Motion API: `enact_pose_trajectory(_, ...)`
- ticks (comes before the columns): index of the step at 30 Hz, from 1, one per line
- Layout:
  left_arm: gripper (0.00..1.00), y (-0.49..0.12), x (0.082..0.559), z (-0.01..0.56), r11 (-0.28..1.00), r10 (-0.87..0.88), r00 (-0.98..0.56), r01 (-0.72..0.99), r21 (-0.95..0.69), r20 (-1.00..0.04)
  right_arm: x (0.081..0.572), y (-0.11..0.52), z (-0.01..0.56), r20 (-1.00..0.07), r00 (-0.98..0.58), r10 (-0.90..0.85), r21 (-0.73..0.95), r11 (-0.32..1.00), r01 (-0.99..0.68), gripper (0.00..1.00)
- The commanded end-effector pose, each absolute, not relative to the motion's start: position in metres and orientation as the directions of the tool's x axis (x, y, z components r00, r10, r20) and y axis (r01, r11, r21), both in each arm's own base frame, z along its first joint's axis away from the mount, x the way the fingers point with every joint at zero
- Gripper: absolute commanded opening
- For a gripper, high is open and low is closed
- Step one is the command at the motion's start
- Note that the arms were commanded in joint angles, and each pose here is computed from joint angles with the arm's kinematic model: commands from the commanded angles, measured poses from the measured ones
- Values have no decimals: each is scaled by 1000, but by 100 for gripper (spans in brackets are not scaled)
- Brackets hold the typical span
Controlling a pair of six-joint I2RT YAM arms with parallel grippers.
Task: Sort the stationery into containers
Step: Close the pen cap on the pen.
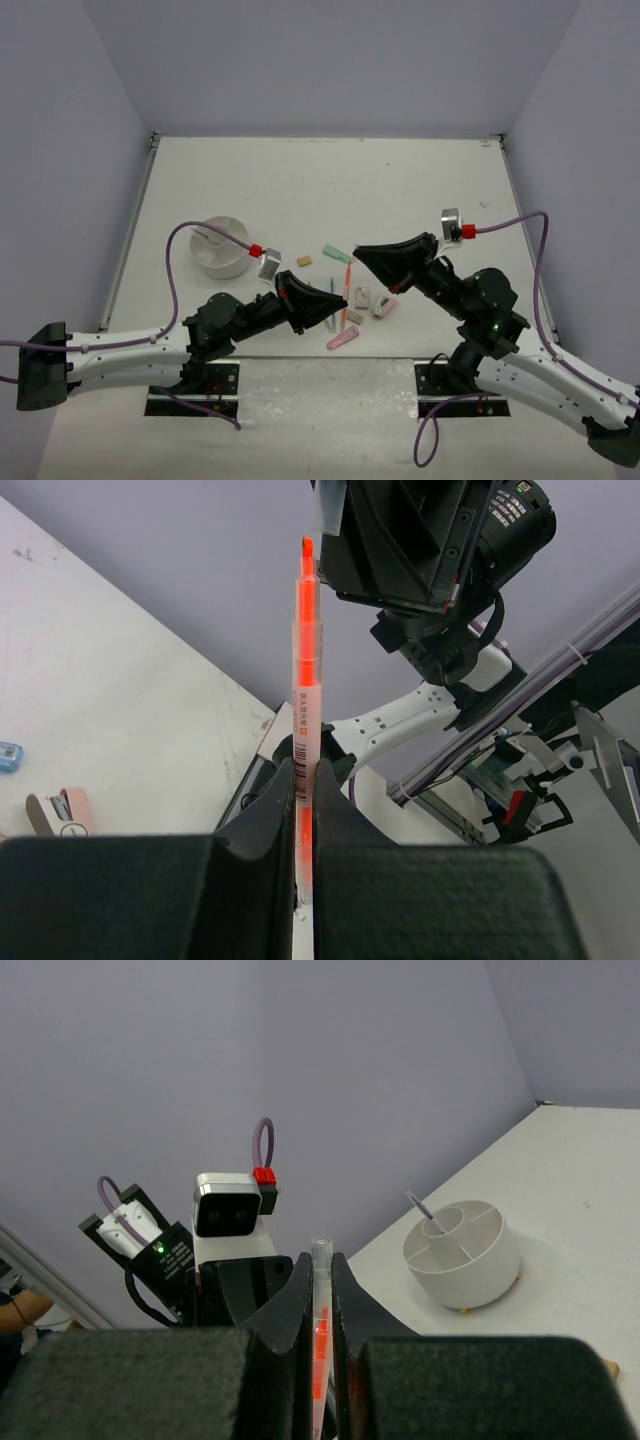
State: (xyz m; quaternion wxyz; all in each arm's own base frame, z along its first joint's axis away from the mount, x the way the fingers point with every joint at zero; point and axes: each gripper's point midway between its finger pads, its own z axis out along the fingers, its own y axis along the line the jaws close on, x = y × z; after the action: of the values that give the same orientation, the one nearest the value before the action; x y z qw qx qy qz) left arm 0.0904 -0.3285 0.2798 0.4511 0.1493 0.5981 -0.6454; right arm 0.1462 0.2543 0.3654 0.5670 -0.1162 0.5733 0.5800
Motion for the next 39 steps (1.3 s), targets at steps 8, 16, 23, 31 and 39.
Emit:
enact_pose_trajectory(8, 0, -326, 89, 284, 108, -419, -553, 758, -644, -721, 145, 256, 381, -782, -300, 546, 507, 278, -816, 0)
enact_pose_trajectory(16, 0, -327, 90, 282, 112, -417, -554, 756, -646, -721, 144, 256, 383, -781, -303, 546, 507, 272, -818, 0)
enact_pose_trajectory(23, 0, -327, 91, 282, 119, -421, -552, 753, -647, -720, 143, 256, 380, -785, -308, 537, 508, 274, -817, 0)
enact_pose_trajectory(31, 0, -326, 92, 289, 119, -431, -539, 761, -637, -724, 143, 262, 371, -789, -336, 515, 519, 266, -812, 0)
enact_pose_trajectory(39, 0, -324, 96, 294, 138, -444, -514, 770, -623, -734, 141, 265, 363, -787, -366, 496, 536, 258, -803, 0)
